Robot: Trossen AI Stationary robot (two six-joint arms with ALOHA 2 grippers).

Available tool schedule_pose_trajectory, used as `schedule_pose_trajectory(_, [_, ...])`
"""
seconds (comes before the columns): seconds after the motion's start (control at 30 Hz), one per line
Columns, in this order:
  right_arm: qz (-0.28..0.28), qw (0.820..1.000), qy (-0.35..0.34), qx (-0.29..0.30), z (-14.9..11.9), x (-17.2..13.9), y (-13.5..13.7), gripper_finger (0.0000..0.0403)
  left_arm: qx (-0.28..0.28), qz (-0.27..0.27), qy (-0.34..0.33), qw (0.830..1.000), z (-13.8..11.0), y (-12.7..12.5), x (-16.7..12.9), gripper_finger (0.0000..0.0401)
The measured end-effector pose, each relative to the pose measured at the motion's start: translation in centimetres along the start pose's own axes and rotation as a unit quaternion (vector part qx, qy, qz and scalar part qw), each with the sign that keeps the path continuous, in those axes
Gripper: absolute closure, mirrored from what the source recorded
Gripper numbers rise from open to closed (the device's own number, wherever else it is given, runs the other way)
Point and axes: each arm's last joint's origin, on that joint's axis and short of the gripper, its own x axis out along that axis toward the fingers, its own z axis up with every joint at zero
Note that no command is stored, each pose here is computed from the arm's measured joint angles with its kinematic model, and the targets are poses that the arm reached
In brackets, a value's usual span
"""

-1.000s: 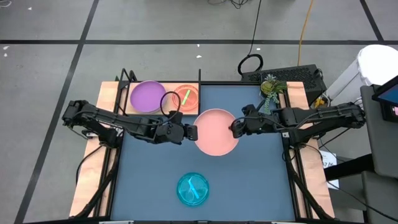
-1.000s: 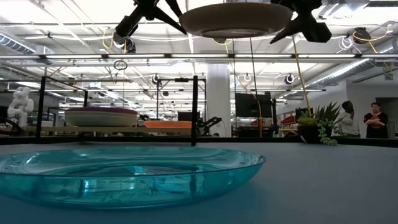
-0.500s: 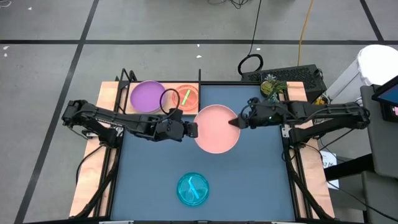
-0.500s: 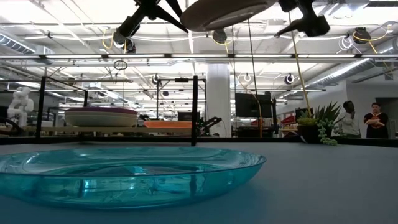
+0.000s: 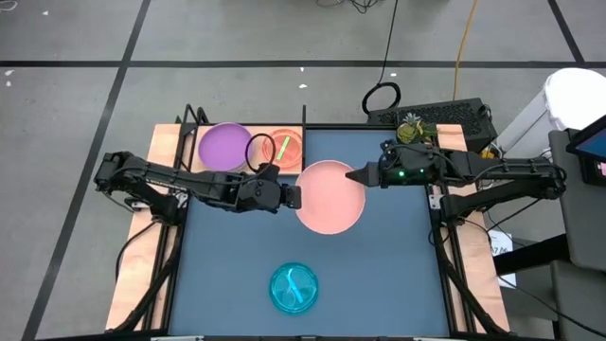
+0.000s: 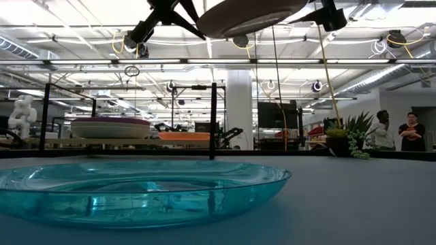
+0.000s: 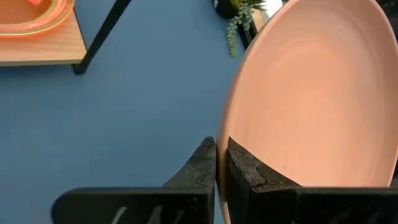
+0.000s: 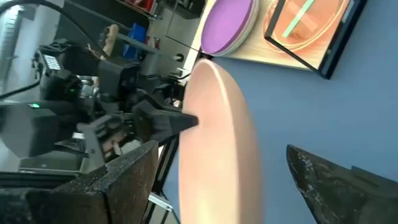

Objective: Place and stack plates onto a shelf
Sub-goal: Stack the light orange plate on top of the violet plate on the shelf

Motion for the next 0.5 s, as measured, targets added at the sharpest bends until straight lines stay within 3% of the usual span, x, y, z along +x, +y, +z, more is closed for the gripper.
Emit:
schedule_pose_trajectory(0.2, [0.014, 1.000, -0.004, 0.004, 0.3, -0.6, 0.1, 0.0062, -0.004, -0.004, -0.001, 1.000, 1.2, 0.2, -0.8, 0.0390])
schedule_pose_trajectory(0.5, [0.039, 0.999, -0.015, -0.004, 0.6, -2.3, 0.3, 0.0062, -0.006, 0.045, -0.015, 0.999, 4.1, 2.0, -2.7, 0.0390])
